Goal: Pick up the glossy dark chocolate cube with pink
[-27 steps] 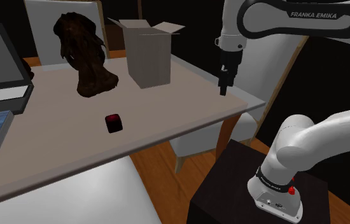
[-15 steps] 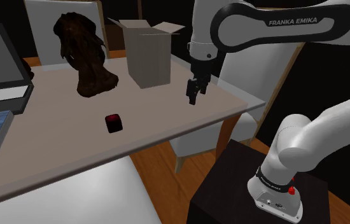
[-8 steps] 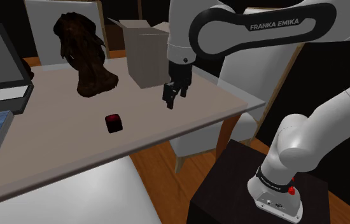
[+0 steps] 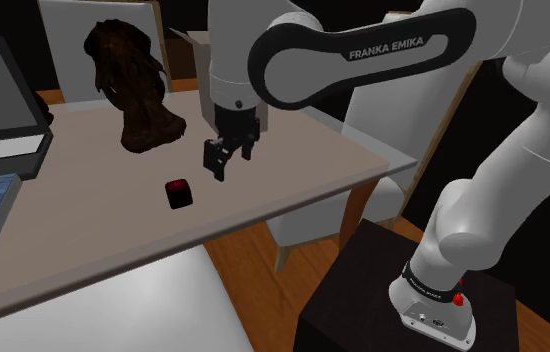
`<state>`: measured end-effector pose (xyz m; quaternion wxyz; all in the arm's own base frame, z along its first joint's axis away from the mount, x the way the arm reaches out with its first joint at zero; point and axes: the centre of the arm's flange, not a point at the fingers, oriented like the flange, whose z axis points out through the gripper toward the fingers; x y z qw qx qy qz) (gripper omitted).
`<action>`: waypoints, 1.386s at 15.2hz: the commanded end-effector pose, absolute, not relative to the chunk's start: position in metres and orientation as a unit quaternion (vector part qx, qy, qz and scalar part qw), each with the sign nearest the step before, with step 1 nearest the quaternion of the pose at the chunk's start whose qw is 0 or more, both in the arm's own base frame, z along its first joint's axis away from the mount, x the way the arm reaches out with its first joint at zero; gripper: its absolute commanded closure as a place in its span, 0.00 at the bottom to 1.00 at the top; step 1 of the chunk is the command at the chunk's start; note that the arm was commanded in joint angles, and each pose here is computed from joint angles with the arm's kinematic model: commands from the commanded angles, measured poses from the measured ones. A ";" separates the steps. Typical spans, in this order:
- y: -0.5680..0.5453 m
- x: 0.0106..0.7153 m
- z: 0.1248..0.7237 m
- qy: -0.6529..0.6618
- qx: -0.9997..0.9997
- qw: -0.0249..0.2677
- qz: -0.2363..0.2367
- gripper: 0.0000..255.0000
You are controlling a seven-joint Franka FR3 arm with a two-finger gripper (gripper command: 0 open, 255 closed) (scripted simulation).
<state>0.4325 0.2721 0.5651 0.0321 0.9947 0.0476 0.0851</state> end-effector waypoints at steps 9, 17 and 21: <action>0.380 0.476 0.562 0.055 0.989 0.034 0.133 0.00; 0.380 0.476 0.522 0.055 0.989 0.034 0.133 0.00; 0.380 0.476 0.522 0.055 0.989 0.034 0.133 1.00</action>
